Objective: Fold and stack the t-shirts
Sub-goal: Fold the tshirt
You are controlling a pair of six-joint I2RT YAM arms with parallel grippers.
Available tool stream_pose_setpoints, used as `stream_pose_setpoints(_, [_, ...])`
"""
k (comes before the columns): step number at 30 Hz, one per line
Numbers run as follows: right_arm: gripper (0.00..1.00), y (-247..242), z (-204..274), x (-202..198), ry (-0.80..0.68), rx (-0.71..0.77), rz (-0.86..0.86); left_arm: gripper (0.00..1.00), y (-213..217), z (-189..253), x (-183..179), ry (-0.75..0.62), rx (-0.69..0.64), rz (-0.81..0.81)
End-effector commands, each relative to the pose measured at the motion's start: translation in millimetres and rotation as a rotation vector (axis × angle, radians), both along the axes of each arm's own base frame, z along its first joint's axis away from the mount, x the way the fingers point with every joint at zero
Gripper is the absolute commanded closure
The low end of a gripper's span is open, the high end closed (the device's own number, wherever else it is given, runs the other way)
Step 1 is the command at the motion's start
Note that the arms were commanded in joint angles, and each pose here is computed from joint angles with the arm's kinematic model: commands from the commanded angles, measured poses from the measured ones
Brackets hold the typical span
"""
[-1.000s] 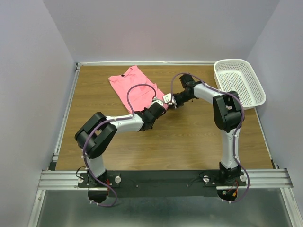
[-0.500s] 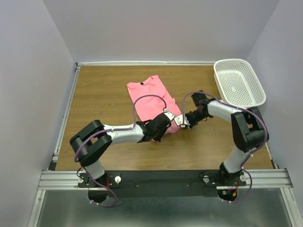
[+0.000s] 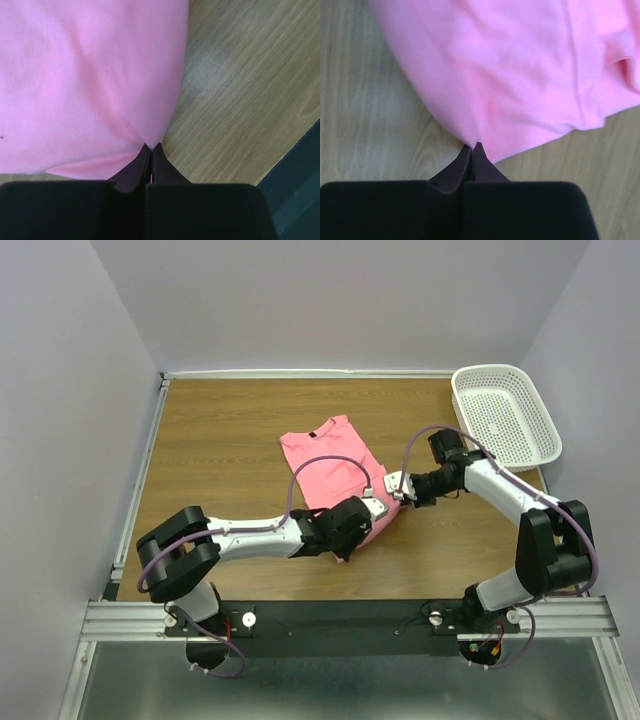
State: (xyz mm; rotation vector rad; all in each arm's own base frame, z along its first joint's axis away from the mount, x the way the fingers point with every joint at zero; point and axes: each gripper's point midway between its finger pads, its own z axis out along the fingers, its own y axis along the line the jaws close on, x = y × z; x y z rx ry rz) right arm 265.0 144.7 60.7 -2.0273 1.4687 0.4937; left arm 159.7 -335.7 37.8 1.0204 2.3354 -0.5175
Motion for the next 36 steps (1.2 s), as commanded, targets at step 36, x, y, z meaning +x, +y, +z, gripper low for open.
stream_pose_setpoints(36, [0.99, 157, 62, 289, -0.04, 0.334, -0.3, 1.0, 147, 89, 292, -0.35, 0.077, 0.389])
